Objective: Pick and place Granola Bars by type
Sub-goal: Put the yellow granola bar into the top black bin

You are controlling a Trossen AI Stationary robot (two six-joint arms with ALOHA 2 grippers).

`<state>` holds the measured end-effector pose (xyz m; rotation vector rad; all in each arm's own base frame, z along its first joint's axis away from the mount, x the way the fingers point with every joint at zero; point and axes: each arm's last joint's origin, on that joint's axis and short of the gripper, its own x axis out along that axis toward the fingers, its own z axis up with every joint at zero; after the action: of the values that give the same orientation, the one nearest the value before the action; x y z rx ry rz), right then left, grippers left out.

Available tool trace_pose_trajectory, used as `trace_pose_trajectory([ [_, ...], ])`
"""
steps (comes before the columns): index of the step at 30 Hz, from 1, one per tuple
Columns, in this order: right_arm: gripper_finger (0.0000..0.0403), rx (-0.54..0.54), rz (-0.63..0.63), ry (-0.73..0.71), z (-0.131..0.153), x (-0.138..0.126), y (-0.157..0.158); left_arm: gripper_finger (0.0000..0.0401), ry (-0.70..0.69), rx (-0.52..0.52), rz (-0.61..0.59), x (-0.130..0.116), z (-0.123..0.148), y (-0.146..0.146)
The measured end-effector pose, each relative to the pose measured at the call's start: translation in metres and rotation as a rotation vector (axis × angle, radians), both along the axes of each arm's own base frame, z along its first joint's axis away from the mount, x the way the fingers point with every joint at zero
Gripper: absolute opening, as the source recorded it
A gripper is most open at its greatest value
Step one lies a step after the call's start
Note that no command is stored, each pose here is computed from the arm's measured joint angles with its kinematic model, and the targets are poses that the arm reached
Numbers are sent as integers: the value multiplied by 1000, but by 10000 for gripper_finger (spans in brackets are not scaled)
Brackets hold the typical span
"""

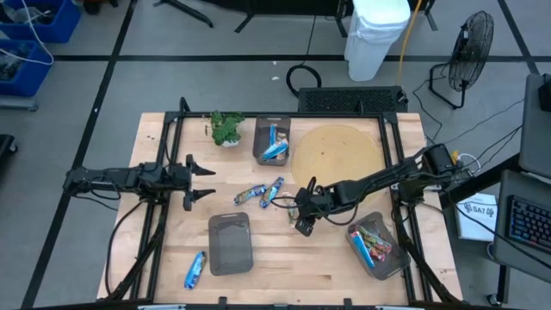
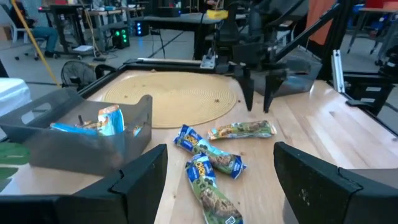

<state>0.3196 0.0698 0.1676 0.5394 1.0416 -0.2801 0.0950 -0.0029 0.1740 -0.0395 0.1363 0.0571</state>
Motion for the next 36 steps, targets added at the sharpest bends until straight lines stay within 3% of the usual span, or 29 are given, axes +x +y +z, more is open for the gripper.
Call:
trace_pose_trajectory([
  [11,141,14,-4,-59,-19,17,1,296,32,1,-19,-4,-4,0],
  [24,141,45,-65,-46,-29,10,0,296,27,-10,-17,-3,-3,0],
  [36,141,69,-57,-170,-41,6,-1,296,26,-30,-13,-3,-3,0],
])
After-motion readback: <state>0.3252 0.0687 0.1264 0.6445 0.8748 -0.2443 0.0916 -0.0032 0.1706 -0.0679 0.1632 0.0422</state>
